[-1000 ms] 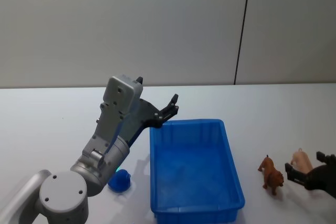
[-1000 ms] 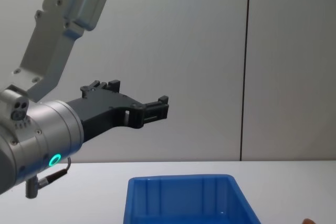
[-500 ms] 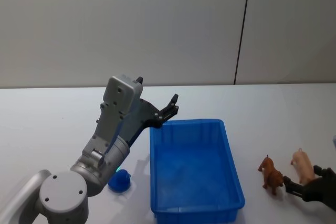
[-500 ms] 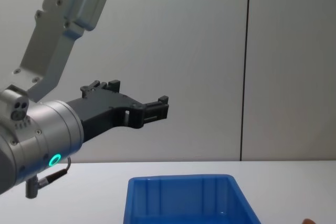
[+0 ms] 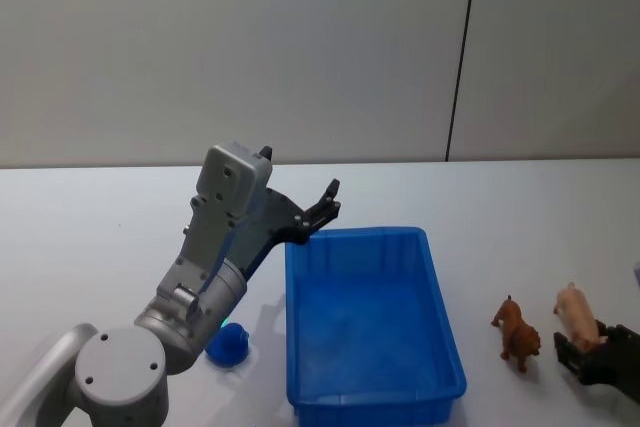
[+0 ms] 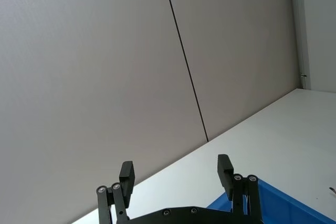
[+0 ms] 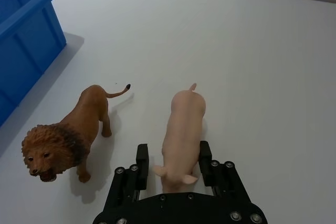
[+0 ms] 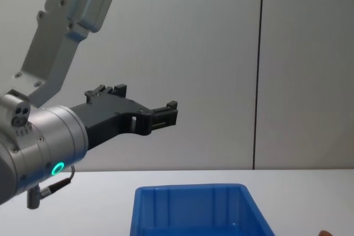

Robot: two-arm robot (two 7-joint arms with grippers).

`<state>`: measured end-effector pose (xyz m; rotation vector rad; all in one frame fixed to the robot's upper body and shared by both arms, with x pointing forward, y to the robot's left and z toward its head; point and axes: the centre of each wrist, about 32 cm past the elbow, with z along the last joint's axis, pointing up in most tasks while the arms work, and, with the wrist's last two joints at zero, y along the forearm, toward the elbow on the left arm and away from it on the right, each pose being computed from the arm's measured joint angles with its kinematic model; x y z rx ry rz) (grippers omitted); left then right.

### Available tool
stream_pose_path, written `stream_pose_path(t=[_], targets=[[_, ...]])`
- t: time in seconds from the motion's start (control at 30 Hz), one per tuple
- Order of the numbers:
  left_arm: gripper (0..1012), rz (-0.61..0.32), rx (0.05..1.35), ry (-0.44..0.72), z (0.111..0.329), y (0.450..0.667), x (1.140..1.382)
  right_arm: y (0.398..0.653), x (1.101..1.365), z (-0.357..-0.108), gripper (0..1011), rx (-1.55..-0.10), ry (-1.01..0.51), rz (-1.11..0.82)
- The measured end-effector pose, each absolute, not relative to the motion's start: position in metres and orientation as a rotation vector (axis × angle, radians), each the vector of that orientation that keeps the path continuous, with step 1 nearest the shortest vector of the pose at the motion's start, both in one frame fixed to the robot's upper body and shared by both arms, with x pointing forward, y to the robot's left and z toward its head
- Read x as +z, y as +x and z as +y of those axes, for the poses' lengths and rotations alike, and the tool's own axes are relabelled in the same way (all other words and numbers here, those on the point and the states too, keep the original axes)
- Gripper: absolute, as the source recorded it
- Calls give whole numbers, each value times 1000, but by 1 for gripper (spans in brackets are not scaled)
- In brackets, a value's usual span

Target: Pick up the two dolls from the table and place them into the box.

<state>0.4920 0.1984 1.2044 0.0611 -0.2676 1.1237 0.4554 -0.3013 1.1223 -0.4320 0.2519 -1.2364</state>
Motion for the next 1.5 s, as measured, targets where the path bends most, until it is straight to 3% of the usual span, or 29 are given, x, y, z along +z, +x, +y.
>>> stream_pose_path(t=[0.1,0.2,0.3,0.87,1.5], targets=[[1000,-268,1124,61,198,492,1204,456,1122,-301,534,-1243,-432,242],[1001,-268,1124,61,198,492,1204,456,1123,-301,393,-1253,-432,227],[1001,-268,1124,61,198,492,1204,456,1123,-300,363,-1259,-429,211],[1001,-268,1124,61,198,492,1204,463,1146,-289,363,-1225,-339,53],[1000,-268,1124,61,198,492,1204,479,1181,-258,363,-999,-216,-66]])
